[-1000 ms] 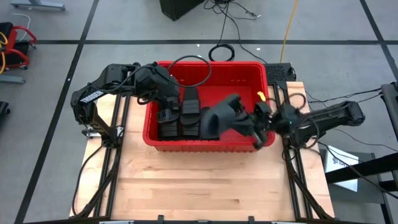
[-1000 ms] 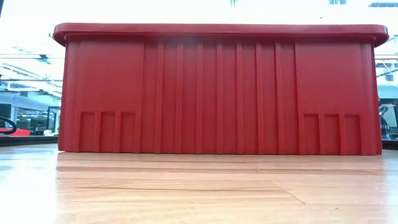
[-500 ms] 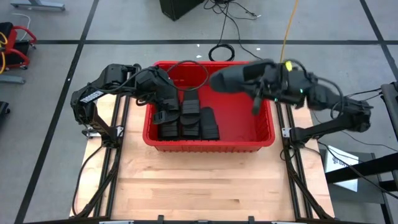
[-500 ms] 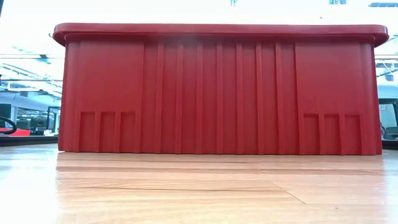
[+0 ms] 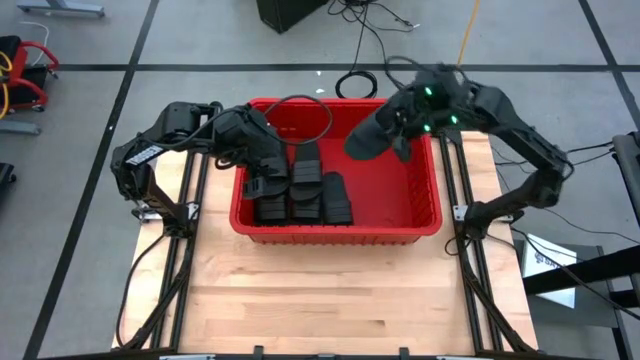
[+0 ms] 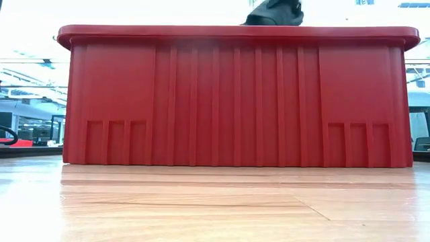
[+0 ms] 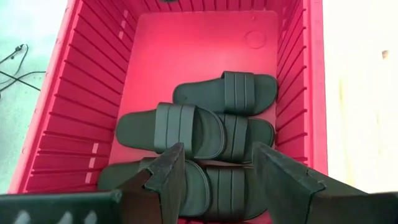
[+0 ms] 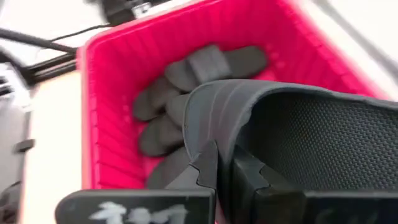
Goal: Pick and place slides into bin
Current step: Put the black slide into the red bin
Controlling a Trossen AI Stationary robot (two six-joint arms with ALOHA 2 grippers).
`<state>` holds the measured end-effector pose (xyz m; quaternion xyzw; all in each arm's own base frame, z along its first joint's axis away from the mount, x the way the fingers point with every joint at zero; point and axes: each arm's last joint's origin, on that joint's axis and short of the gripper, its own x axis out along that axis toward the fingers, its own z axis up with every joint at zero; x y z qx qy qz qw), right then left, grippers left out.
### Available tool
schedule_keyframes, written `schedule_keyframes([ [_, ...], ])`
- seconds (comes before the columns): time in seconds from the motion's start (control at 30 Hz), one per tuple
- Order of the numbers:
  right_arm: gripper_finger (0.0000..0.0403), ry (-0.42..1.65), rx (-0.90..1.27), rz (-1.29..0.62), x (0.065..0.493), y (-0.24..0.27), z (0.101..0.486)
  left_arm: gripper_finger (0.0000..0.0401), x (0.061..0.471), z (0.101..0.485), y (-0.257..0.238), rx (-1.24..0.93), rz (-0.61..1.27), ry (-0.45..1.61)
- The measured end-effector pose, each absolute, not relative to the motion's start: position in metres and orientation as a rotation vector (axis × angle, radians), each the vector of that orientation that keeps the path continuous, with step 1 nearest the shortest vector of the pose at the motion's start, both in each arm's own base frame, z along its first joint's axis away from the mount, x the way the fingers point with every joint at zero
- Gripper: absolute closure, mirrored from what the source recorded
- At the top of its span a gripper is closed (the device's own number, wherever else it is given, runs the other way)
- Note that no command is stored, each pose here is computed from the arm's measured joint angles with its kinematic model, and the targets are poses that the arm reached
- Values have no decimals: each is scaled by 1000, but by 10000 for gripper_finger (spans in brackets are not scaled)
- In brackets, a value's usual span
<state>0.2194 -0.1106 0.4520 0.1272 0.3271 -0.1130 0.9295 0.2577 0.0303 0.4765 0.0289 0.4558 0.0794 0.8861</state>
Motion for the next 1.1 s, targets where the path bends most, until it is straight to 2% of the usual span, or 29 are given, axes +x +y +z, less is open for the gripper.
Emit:
schedule_keyframes([
  [0.23,398,761,429,0,236,-164,421,217,257,476,30,37,176,950],
  [0.47,398,825,554,251,257,-192,378,217,257,476,30,33,178,951],
  [0.67,399,856,539,305,276,-207,350,217,257,476,30,33,178,951],
  [1.1,399,971,464,300,296,-226,309,217,257,476,30,23,183,950],
])
